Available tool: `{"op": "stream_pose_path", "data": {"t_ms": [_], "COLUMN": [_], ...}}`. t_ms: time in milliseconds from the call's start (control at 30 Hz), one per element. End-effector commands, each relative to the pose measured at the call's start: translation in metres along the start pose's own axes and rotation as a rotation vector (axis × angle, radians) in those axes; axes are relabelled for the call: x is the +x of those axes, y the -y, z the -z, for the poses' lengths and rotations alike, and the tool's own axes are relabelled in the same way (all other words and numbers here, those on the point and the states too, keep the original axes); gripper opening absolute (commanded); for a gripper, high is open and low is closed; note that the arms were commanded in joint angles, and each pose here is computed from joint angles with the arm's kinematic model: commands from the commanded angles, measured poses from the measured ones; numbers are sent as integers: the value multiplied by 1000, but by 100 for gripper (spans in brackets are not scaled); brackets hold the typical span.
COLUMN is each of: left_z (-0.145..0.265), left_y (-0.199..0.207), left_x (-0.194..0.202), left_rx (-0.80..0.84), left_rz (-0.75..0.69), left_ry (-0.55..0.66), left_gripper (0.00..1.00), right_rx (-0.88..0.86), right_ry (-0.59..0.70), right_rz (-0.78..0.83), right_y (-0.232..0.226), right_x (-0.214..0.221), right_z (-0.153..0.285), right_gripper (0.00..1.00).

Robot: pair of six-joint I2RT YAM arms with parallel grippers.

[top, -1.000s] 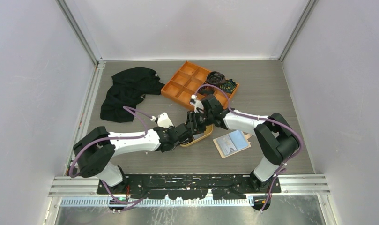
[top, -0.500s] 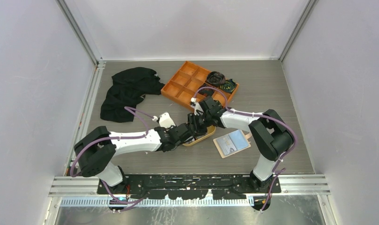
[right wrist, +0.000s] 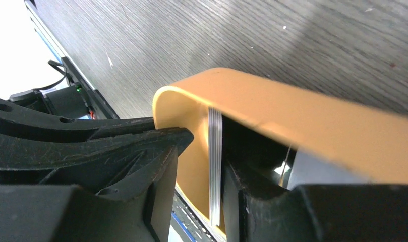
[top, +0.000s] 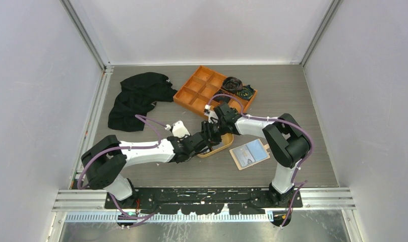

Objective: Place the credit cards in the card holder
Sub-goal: Pick up the credit card from the storage box.

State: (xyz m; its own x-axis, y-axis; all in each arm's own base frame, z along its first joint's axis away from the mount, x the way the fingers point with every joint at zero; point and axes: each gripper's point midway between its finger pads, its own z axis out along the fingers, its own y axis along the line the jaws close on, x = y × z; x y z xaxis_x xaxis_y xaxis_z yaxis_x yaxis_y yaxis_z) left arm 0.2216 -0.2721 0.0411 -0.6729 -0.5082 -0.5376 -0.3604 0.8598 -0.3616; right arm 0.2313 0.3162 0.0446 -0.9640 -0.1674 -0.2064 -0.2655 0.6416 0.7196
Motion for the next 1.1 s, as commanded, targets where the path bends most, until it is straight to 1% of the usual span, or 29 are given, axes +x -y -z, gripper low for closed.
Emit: {"op": "stream_pose_path", "data": {"t_ms": [0, 67, 233, 433, 567, 867, 967, 1067], "left_z": [12, 12, 17, 23, 28, 43, 49, 53], "left_y": [41, 40, 37, 23, 15, 0, -1, 2], "left_x": [-14, -13, -15, -24, -28, -37, -40, -41], "left_rx": [117, 121, 127, 118, 119, 157, 202, 276], "left_rz": [90, 93, 99, 99, 88, 21, -10, -53], "left_ry": [24, 21, 24, 50, 59, 75, 86, 91], "left_gripper": [18, 22, 28, 28, 28, 28, 28, 29], "right_rx": [-74, -74, -59, -103, -132, -116, -78, -63], "right_ry": [34, 34, 13, 30, 32, 40, 33, 25], "right_rz": [3, -4, -18, -39, -63, -82, -78, -80], "right_y": [-17, -16, -10, -15, -15, -5, 5, 11], "right_x": [-19, -20, -18, -26, -29, -33, -31, -29], "right_z": [10, 10, 9, 21, 27, 37, 39, 40], "right_gripper": [41, 41, 41, 40, 38, 36, 32, 26]}}
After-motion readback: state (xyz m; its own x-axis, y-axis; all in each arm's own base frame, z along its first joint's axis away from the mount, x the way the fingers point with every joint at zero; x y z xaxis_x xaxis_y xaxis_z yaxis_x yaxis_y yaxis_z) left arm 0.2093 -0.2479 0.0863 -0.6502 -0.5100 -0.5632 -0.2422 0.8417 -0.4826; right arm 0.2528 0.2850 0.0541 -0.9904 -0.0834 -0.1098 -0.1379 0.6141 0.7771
